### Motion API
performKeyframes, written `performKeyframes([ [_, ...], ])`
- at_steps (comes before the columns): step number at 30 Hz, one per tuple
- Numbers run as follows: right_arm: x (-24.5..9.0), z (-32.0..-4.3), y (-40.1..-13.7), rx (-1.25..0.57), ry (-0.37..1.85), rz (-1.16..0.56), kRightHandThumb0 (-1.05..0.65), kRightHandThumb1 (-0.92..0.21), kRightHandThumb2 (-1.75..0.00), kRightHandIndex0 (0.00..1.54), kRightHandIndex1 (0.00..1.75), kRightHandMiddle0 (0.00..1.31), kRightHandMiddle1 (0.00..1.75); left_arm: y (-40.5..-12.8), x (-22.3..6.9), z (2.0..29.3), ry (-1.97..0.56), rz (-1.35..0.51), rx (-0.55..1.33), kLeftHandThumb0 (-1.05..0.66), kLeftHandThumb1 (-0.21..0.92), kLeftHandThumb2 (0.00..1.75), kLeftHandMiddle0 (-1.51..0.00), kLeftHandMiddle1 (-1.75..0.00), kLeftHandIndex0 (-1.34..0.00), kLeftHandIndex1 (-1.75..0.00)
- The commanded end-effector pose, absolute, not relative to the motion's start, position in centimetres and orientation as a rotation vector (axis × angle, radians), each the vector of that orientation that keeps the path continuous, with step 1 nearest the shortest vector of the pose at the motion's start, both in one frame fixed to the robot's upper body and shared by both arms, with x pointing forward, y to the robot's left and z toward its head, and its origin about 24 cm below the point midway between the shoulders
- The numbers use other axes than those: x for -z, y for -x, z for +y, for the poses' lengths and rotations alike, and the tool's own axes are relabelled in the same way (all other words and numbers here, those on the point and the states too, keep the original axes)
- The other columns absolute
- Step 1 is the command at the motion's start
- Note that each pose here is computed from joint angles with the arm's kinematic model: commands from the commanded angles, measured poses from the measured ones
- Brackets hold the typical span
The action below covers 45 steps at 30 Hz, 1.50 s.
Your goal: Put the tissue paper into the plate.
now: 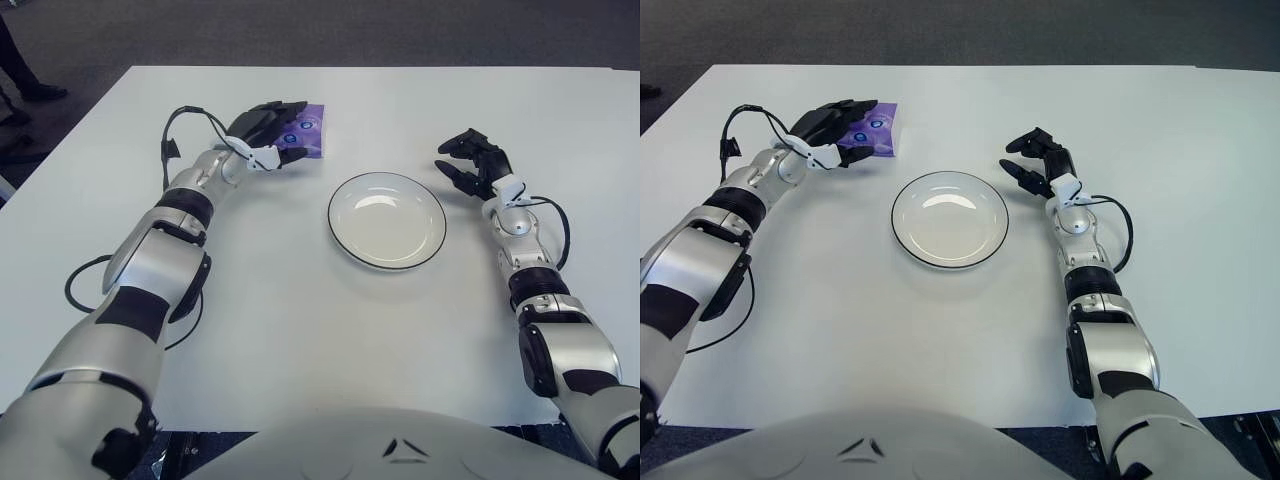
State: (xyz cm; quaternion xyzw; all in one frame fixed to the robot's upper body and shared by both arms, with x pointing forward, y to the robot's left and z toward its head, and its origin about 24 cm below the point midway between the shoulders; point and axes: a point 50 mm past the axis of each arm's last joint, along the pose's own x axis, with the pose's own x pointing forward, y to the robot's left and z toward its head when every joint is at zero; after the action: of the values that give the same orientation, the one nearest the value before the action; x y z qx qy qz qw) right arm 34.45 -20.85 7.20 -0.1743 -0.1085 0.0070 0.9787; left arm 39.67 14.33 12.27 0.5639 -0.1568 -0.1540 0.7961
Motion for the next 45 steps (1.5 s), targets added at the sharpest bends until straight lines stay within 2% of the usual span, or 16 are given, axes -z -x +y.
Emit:
performKeyframes([
  [1,-0.1,-20.1,-30.6,-0.049,0.319,0.023,-0.01,-0.92,-0.17,0.67,1.31,0.45,1.24,-40.2,-13.4,13.9,-1.28,-0.377,0.287,-1.0,0.92,0.68,-0.22,0.0,-0.21,-0.02],
  [10,0.0,-20.1,-30.6,-0.052,0.321,0.025,-0.01,-0.92,-0.17,0.67,1.31,0.45,1.24,-40.5,-13.4,13.4,-1.422,-0.412,0.207,-1.01,0.92,0.68,-0.22,0.0,-0.21,-0.01],
  [18,-0.1,-20.0,-30.5,-0.054,0.323,0.02,-0.01,-0.92,-0.17,0.66,1.31,0.45,1.24,-40.6,-13.6,13.1,-1.541,-0.429,0.25,-1.03,0.92,0.79,-0.42,-0.04,-0.24,-0.02],
  [28,-0.2,-20.0,-30.6,-0.056,0.328,0.018,-0.01,-0.92,-0.17,0.66,1.31,0.45,1.24,-40.6,-13.9,12.9,-1.605,-0.45,0.309,-1.04,0.92,0.84,-0.47,-0.02,-0.29,-0.04],
  [33,-0.2,-20.0,-30.6,-0.058,0.332,0.018,-0.01,-0.92,-0.17,0.66,1.31,0.45,1.25,-40.4,-13.8,13.1,-1.639,-0.468,0.393,-1.05,0.92,0.86,-0.48,-0.02,-0.31,-0.04],
  [38,-0.2,-20.0,-30.6,-0.061,0.336,0.016,-0.01,-0.92,-0.17,0.66,1.31,0.45,1.25,-39.8,-13.7,13.7,-1.629,-0.471,0.507,-1.03,0.92,0.89,-0.59,-0.03,-0.36,-0.05],
  [45,-0.3,-20.1,-30.6,-0.062,0.339,0.012,-0.01,-0.92,-0.17,0.67,1.31,0.44,1.25,-38.8,-13.8,14.5,-1.561,-0.489,0.642,-1.01,0.92,0.9,-0.63,-0.03,-0.4,-0.06],
])
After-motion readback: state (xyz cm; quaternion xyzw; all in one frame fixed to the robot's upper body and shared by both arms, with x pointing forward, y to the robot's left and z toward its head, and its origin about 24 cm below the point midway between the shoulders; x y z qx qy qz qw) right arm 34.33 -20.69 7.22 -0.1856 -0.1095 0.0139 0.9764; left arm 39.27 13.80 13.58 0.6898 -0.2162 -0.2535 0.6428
